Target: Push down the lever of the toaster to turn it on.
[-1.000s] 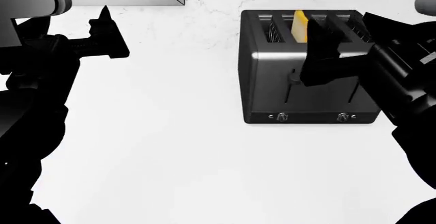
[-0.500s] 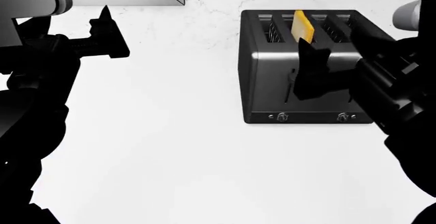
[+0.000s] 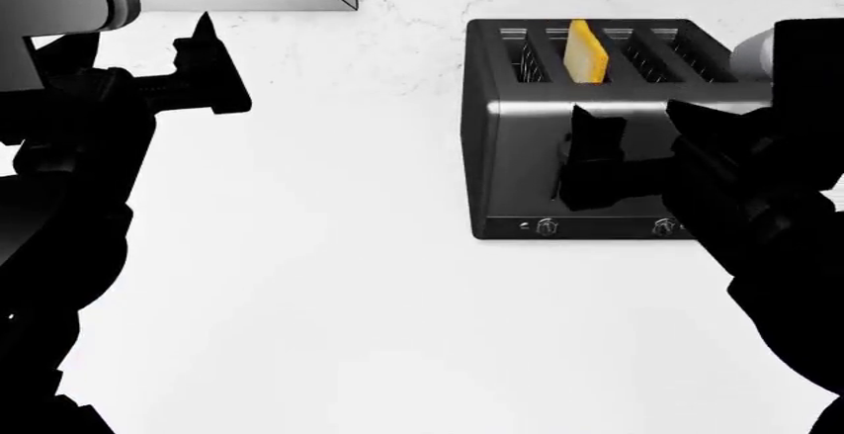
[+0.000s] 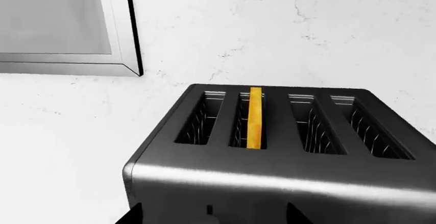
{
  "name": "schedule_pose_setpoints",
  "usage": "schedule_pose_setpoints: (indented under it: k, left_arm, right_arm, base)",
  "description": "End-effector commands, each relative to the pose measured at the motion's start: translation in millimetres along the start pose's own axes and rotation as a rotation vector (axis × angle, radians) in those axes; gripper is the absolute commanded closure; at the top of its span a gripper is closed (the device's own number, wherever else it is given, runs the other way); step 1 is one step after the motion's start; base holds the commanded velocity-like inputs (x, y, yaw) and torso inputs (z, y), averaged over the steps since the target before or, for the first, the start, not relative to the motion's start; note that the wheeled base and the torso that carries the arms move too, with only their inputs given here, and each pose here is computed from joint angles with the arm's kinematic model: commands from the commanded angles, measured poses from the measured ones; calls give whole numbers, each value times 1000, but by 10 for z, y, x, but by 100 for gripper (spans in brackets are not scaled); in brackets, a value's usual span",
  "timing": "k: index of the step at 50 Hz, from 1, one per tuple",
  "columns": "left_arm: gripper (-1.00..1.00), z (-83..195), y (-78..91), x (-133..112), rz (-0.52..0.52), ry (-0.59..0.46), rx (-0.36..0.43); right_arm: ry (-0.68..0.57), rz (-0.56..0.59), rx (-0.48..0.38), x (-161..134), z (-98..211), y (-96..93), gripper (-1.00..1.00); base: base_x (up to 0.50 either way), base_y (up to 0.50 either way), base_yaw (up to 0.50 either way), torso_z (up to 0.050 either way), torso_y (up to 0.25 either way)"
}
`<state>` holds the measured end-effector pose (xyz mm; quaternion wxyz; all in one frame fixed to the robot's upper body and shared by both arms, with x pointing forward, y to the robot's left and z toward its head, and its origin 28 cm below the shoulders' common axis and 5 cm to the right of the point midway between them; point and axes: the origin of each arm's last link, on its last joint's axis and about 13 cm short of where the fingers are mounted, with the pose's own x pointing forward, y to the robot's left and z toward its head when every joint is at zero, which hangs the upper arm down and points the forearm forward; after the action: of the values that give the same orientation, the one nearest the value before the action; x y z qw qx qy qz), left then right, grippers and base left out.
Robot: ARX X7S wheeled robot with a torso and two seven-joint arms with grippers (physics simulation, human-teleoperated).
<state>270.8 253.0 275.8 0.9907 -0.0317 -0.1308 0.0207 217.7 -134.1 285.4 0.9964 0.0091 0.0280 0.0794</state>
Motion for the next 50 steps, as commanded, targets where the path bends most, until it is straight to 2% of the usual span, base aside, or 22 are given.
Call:
schedule_pose_setpoints:
  k: [1, 11, 37, 44, 50]
  left_arm:
    - [-100, -1, 4, -5, 0, 2, 0]
    - [-100, -5, 10, -10, 0, 3, -1]
    - [-100, -7, 9, -8, 0, 1, -1]
    - [-100, -11, 11, -15, 0, 3, -1]
    - [-100, -11, -2, -9, -2, 1, 1]
  right_arm:
    - [58, -65, 45, 27, -13, 22, -100]
    - [65, -100, 67, 30, 1, 54, -100]
    - [77, -80, 67, 26, 0, 61, -100]
    - [54, -123, 23, -16, 8, 100, -100]
    - [43, -142, -52, -32, -3, 161, -100]
  base:
    - [0, 0, 0, 0, 0]
    - [0, 0, 0, 0, 0]
    - [0, 0, 0, 0, 0]
    - [0, 0, 0, 0, 0]
    - [0, 0, 0, 0, 0]
